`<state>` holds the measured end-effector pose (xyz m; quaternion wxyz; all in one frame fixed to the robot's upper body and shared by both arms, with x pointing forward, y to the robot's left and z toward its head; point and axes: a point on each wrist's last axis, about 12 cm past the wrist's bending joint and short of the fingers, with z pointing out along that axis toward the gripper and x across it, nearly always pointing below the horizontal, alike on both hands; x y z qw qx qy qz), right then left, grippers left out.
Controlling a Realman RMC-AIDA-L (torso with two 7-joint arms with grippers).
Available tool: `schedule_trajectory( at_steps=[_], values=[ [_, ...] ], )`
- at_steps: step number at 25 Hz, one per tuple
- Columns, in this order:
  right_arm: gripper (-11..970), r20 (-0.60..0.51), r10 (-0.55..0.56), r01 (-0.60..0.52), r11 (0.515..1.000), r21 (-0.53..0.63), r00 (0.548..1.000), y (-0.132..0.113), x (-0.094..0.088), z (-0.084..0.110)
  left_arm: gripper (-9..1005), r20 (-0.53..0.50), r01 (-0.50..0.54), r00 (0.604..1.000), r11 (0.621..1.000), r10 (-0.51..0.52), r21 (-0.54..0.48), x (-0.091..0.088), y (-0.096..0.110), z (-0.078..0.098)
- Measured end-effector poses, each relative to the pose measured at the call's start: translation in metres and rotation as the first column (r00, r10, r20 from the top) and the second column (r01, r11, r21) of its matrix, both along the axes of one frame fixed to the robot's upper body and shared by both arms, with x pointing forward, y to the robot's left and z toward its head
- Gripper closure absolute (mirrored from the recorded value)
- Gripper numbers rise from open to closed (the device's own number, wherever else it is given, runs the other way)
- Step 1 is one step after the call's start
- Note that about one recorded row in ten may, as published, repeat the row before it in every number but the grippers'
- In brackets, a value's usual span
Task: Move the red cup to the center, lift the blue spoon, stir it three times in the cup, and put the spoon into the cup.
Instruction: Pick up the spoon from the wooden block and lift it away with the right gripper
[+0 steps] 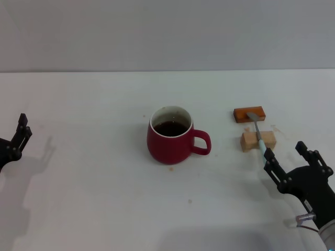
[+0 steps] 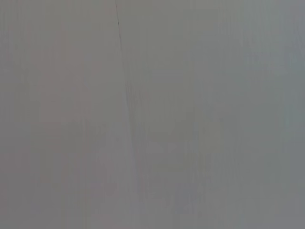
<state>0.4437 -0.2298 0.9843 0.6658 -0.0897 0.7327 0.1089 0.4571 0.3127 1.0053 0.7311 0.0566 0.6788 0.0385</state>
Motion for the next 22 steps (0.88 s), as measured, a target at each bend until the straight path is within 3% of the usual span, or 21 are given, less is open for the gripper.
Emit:
schedule_trajectory(
  at_steps=[22],
  values=[
    [285,-0.087,0.046,-0.046,0.999,0.003,0.995,0.009,0.02,-0.004,139,0.0,0.002,1.0,1.0,-0.002,0.0,0.0,0.0,0.0]
  ],
)
